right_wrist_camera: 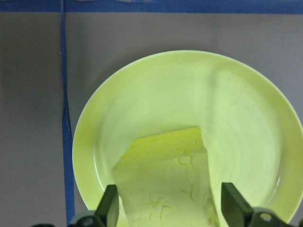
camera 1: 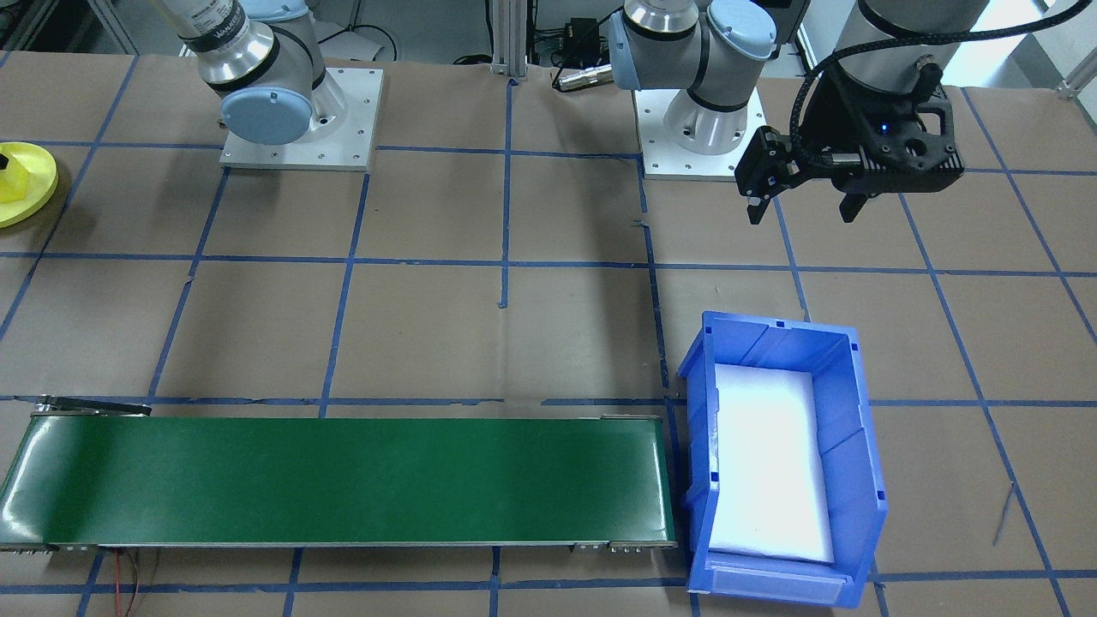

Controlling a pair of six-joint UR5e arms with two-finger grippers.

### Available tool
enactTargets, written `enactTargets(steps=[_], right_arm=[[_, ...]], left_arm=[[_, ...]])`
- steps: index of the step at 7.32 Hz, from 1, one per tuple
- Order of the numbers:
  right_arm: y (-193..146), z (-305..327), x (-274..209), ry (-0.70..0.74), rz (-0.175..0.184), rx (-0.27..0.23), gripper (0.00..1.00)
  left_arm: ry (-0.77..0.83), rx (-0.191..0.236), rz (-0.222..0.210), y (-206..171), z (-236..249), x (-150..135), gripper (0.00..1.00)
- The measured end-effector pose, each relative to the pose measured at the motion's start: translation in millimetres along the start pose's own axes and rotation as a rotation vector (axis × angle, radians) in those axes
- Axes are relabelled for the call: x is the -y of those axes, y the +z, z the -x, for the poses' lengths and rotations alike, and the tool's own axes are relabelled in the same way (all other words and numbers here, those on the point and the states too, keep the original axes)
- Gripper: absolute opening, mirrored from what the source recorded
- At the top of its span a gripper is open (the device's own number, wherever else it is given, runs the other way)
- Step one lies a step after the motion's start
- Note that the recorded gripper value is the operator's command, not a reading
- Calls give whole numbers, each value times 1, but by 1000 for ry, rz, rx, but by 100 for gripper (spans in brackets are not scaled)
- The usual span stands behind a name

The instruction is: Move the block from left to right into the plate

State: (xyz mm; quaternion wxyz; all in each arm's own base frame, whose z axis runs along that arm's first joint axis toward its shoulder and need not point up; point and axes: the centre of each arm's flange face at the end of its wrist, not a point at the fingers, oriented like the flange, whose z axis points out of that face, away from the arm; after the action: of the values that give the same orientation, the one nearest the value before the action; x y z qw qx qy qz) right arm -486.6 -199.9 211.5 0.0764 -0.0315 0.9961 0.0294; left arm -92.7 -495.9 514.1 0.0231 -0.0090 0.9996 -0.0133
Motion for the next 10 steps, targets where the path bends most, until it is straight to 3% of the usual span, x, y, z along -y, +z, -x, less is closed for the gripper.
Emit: enactTargets(steps=[2,5,6,8,10], right_arm=[[-14,-7,1,25,-2,-31,88],[-97,-12,54,11,-30,-192,99],[-131,2,79,-1,-49,-229,100],[-197,62,124,39,-77,-256,100],[-240,140,156,32,-84,-292,100]], left_arm=[[0,0,0,0,0,0,100],[0,1,0,0,0,0,100],[0,1,0,0,0,0,100],[-1,1,-2,-1,1,0,100],[-2,0,-2,-1,1,0,100]])
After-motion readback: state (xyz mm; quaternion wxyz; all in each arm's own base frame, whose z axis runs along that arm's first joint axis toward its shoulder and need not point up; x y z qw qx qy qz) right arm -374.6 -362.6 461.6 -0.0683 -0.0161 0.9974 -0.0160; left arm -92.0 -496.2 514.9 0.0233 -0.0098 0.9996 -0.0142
